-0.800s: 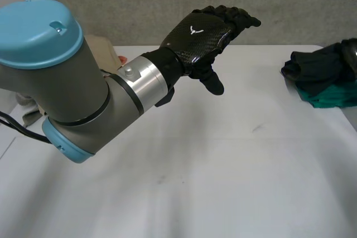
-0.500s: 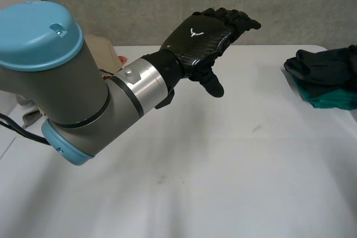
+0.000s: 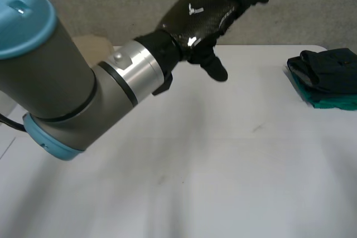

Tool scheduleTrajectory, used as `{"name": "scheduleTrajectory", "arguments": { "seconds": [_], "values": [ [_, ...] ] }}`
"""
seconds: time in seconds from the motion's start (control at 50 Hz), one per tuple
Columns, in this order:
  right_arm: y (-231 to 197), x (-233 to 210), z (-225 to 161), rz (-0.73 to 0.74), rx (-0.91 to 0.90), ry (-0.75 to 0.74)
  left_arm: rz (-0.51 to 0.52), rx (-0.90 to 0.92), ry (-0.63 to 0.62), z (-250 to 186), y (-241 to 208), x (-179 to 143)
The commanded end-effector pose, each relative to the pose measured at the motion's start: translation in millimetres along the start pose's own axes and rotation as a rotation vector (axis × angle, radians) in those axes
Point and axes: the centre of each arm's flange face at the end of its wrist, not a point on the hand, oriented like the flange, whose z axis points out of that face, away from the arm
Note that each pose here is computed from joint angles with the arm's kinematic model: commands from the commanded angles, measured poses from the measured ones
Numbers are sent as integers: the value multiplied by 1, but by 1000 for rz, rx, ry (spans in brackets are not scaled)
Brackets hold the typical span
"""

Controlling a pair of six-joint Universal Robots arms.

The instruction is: Fold the laundry.

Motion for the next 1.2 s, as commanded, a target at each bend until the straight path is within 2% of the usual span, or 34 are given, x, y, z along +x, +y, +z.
{"name": "scheduleTrajectory", "arguments": {
  "seconds": [0.02, 0.06, 0.08, 0.14, 0.16, 0.22, 0.24, 0.32, 0.38, 0.48, 0.58, 0.68, 0.76, 0.78, 0.84, 0.86, 0.92, 1.0, 1.06, 1.1, 1.2],
  "values": [
    [-111, -2, -17, 90, 335, 13, 64, 128, -145, -3, -44, -36],
    [-137, -8, -32, 139, 416, -38, 85, 132, -244, -6, -45, -63],
    [-160, -16, -50, 185, 486, -108, 116, 131, -346, -11, -45, -94],
    [-184, -27, -82, 240, 551, -224, 162, 96, -450, -17, -31, -135],
    [-194, -40, -105, 271, 576, -317, 205, 42, -501, -20, -12, -161],
    [-204, -63, -141, 304, 591, -451, 305, -50, -567, -28, 18, -198],
    [-208, -78, -161, 321, 587, -526, 370, -124, -609, -37, 41, -224],
    [-207, -105, -201, 332, 530, -663, 487, -304, -671, -63, 106, -279],
    [-200, -114, -219, 317, 487, -721, 511, -384, -662, -76, 140, -295],
    [-184, -130, -241, 236, 432, -791, 466, -486, -631, -103, 198, -312],
    [-176, -133, -245, 180, 413, -791, 420, -543, -624, -115, 231, -313],
    [-169, -133, -245, 180, 366, -779, 435, -556, -625, -116, 239, -313],
    [-165, -134, -247, 177, 329, -773, 491, -508, -647, -103, 218, -310],
    [-164, -134, -247, 177, 320, -772, 537, -446, -682, -92, 192, -309],
    [-163, -135, -249, 177, 310, -774, 580, -334, -717, -75, 150, -299],
    [-162, -135, -251, 180, 306, -779, 592, -252, -720, -64, 124, -287],
    [-162, -134, -253, 179, 302, -776, 578, -122, -697, -48, 89, -263],
    [-162, -130, -253, 175, 281, -761, 461, 57, -601, -21, 39, -206],
    [-164, -126, -252, 176, 265, -742, 365, 110, -538, -10, 24, -175],
    [-164, -122, -251, 183, 252, -724, 263, 147, -463, 3, 19, -142],
    [-165, -119, -249, 215, 234, -706, 142, 142, -358, 25, 40, -90]
  ]
}}
